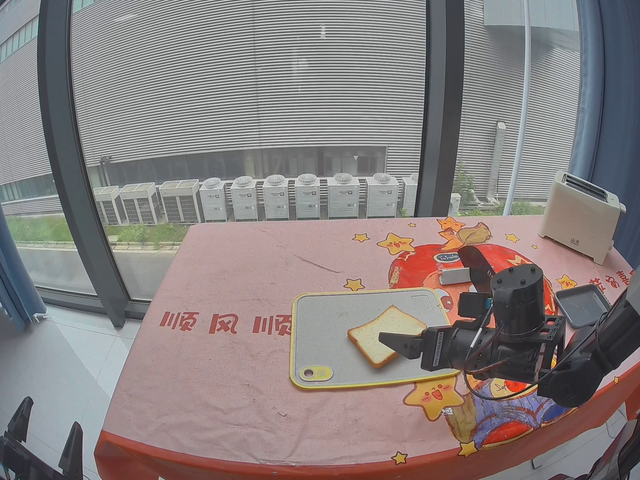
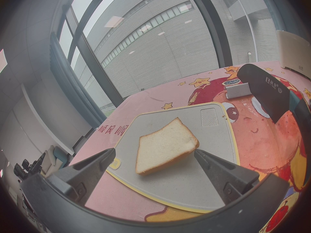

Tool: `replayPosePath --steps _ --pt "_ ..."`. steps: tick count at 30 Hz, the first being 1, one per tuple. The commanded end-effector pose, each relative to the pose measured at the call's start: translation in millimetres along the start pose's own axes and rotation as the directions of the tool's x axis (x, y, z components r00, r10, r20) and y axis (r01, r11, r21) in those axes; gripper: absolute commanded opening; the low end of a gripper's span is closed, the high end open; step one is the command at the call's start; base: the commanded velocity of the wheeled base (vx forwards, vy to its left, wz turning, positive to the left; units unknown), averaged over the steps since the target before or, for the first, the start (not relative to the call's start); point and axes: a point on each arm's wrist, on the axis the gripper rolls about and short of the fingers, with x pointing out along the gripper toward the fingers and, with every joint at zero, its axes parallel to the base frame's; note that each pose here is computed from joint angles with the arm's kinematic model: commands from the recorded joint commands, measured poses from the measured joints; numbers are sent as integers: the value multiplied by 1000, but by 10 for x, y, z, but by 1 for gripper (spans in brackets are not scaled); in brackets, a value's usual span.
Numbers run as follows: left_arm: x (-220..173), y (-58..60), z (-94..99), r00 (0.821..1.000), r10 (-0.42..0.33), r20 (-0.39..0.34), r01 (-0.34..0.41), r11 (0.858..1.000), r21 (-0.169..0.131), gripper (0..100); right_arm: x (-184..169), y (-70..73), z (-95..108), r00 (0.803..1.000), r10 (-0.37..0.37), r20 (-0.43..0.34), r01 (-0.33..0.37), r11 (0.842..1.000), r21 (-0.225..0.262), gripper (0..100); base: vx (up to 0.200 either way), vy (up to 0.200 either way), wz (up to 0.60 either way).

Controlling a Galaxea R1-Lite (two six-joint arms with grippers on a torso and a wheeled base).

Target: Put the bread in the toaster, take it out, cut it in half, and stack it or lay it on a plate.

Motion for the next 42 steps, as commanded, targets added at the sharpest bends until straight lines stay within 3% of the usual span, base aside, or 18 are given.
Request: replayPosePath --steps 1,4,33,42 --pt "1 0 -49 1000 0 -2 0 1000 0 100 -4 3 37 1000 -3 5 3 1000 3 100 0 0 0" --pt "2 0 -53 1000 0 -4 0 1000 0 100 -15 -13 36 999 -30 -30 30 999 9 100 0 0 0" --pt "2 0 -51 1000 0 -2 0 1000 0 100 -9 93 -47 998 -6 -66 6 1000 7 100 0 0 0" --pt "2 0 -53 1000 0 -4 0 1000 0 100 53 51 -92 996 -23 -88 24 1000 11 100 0 0 0"
